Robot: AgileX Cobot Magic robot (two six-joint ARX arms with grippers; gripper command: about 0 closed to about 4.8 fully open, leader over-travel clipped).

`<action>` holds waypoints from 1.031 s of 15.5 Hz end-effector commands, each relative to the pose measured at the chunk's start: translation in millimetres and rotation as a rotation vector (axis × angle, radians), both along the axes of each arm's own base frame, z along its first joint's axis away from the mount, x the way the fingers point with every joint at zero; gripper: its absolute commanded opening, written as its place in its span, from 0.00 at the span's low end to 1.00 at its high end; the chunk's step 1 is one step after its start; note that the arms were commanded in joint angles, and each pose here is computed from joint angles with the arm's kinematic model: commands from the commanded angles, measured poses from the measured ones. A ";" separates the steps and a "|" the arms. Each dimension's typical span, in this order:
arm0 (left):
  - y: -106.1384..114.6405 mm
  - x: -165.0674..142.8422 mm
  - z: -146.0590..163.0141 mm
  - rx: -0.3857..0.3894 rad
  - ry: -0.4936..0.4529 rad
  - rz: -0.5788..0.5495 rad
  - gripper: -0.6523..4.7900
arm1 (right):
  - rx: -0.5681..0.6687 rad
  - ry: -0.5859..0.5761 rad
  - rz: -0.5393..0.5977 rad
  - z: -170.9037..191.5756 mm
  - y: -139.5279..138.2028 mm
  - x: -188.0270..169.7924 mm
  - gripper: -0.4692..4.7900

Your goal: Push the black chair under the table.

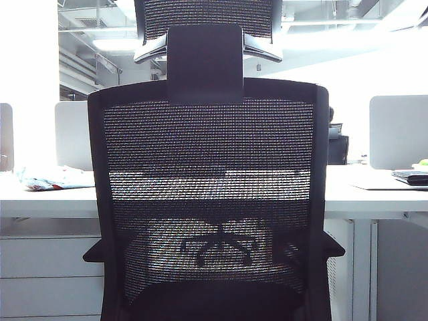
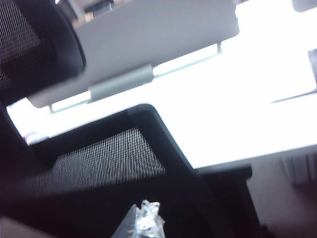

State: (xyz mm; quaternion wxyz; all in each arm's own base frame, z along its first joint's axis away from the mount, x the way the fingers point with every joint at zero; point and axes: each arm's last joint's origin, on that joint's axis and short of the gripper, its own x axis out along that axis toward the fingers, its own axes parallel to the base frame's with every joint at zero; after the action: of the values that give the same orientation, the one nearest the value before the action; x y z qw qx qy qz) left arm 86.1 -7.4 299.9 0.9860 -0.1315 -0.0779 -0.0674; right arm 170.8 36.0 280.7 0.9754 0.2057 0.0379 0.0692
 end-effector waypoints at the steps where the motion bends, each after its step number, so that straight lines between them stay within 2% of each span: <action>1: 0.9 -11.9 0.8 -0.001 -0.026 0.001 0.11 | -0.006 -0.002 -0.008 0.4 -0.1 -0.1 0.09; 8: 1.0 -13.7 0.2 0.011 -0.026 0.003 0.11 | -0.008 0.006 -0.007 -0.4 0.0 -0.1 0.09; 9: 1.7 -13.7 0.0 0.130 -0.035 0.046 0.11 | -0.008 0.006 -0.007 -0.4 0.0 -0.1 0.09; 10: 2.4 -12.4 -6.1 0.193 0.022 0.078 0.11 | -0.008 0.005 -0.008 -0.4 -0.1 -0.1 0.09; 12: 5.0 -9.0 -30.8 0.258 0.150 0.134 0.11 | -0.008 0.006 -0.007 -0.5 0.0 -0.1 0.09; 14: 9.4 -6.1 -59.6 0.289 0.197 0.209 0.11 | -0.008 0.007 -0.007 -0.6 -0.1 -0.1 0.09; 16: 13.0 -3.0 -93.3 0.248 0.239 0.252 0.11 | -0.008 0.006 -0.007 -0.5 -0.1 -0.1 0.09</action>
State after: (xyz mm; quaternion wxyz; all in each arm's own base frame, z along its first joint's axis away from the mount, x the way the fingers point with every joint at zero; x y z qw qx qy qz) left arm 82.5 4.9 209.6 0.9974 0.0053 0.0438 0.0568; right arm 170.9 35.8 277.9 0.9759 0.2035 0.0480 0.0628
